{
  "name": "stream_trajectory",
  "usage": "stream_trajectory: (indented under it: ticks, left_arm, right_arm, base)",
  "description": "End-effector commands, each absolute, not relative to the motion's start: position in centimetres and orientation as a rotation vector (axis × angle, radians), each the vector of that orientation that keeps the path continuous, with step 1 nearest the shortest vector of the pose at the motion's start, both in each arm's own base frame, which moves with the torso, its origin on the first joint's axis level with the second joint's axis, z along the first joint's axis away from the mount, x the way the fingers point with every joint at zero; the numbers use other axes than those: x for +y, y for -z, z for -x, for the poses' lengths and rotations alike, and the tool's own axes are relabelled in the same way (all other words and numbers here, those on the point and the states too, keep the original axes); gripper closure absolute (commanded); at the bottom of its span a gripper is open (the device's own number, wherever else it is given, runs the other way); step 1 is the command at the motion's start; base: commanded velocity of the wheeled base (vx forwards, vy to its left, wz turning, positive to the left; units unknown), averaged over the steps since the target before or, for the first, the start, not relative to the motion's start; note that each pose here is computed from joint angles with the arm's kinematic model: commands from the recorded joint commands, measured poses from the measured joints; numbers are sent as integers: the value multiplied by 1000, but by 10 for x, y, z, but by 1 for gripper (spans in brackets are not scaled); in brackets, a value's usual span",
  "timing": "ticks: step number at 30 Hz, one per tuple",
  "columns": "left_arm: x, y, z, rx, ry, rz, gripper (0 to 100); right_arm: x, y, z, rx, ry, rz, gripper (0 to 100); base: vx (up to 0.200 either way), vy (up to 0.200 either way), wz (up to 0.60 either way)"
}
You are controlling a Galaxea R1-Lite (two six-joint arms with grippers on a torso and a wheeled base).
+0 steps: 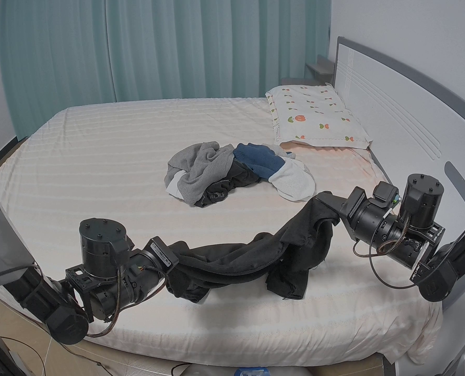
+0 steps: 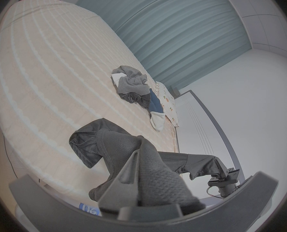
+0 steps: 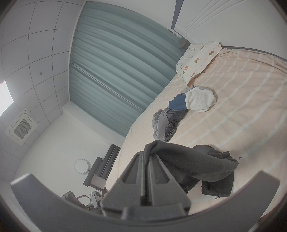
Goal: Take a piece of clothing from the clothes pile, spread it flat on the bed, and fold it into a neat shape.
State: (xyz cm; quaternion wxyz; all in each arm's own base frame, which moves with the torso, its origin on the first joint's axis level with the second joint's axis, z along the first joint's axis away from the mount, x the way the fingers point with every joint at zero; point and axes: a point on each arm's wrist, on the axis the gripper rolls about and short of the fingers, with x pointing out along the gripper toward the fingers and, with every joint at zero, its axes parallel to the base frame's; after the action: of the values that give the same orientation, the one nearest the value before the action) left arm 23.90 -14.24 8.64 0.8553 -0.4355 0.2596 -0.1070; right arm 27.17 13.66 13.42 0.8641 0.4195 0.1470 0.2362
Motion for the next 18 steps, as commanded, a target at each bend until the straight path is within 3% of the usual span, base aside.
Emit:
stream_trajectory:
  ticks: [1,5,11,18]
  left_arm:
    - [-143,-85,-240,550,223,918,100]
    - [-143,-87,-239,545,223,921,100]
    - [-143,-87,-239,545,225,922,100]
    - [-143,-87,-240,544,224,922,100]
  right_arm:
    - [137,-136,-271,304,-499,-880,100]
    - [137,-135,-269,310,-501,-879,100]
    - [138,-136,-269,309,-502,-879,100]
    - [138,-136,-269,309,-502,-879,100]
  base:
    - [0,0,0]
    - [0,0,0]
    - [-200,0,0]
    - [0,0,0]
